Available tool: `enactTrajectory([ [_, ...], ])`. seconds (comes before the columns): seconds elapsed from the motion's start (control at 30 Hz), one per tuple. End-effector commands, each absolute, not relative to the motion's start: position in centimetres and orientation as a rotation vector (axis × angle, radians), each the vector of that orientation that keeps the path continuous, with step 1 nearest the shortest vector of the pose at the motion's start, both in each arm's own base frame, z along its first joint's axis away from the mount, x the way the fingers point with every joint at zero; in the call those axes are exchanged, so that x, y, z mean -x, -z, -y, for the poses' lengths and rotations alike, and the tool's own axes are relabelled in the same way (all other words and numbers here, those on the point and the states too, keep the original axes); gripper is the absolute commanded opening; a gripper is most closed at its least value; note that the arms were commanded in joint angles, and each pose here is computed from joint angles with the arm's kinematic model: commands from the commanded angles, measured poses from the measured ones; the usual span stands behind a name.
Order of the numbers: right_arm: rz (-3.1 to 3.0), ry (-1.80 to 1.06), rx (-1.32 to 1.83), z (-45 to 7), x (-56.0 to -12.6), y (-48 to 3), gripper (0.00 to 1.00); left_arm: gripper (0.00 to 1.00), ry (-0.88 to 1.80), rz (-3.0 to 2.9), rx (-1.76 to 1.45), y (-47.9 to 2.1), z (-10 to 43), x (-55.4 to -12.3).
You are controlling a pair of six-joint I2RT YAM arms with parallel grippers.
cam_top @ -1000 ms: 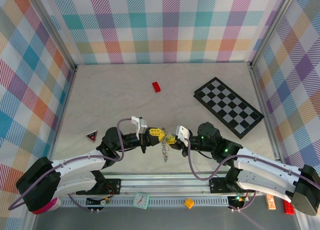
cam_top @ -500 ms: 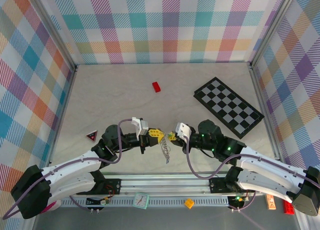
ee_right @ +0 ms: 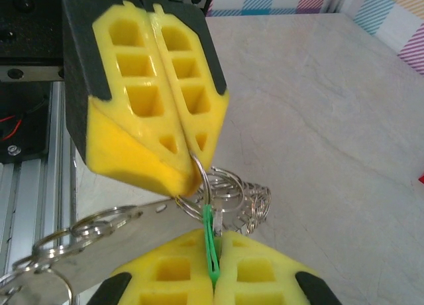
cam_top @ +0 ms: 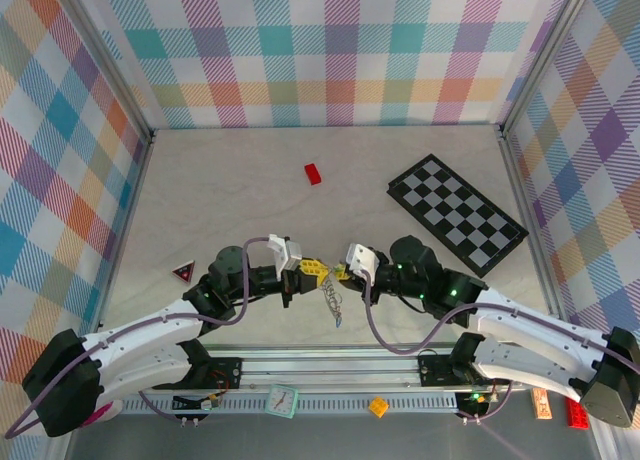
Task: Put the keys on the keyring
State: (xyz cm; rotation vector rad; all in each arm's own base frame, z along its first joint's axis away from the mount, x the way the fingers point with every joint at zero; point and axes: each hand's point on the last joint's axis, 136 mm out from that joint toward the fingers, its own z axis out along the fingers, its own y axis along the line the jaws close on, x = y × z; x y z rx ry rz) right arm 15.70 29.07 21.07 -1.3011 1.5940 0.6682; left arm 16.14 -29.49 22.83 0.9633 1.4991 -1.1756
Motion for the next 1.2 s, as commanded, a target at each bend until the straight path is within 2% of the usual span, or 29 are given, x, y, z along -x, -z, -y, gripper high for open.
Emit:
enactTrajectory([
  [0.0,-1.565,-0.706,1.344,-29.9,-15.4,-21.9,0.0,0.0,1.187,-1.432,-0.981,-24.6,29.7,-16.1],
  [0.17,-1.593,-0.682,1.34,-30.0,-15.9,-21.4,0.0,0.0,1.175,-1.443,-0.98,-24.4,29.5,-16.1],
  [0.43,-1.569,-0.491,1.192,-27.9,-18.5,-23.6,0.0,0.0,1.13,-1.509,-0.98,-23.1,29.2,-16.5],
  [0.57,-1.553,-0.486,1.21,-27.9,-18.3,-24.1,0.0,0.0,1.129,-1.525,-0.991,-22.9,29.4,-16.5],
  [0.7,-1.565,-0.482,1.233,-27.9,-18.2,-23.9,0.0,0.29,1.1,-1.525,-0.958,-23.1,29.1,-17.1],
  [0.77,-1.572,-0.462,1.237,-27.6,-18.3,-23.7,0.0,0.37,1.076,-1.517,-0.926,-23.5,28.8,-17.5],
  [0.97,-1.621,-0.405,1.275,-27.2,-18.6,-23.0,0.0,0.42,0.851,-1.525,-0.652,-26.0,25.2,-21.1],
  [1.17,-1.621,-0.545,1.343,-30.4,-17.9,-23.2,0.0,0.48,0.409,-1.689,-0.187,-25.0,16.2,-26.0],
])
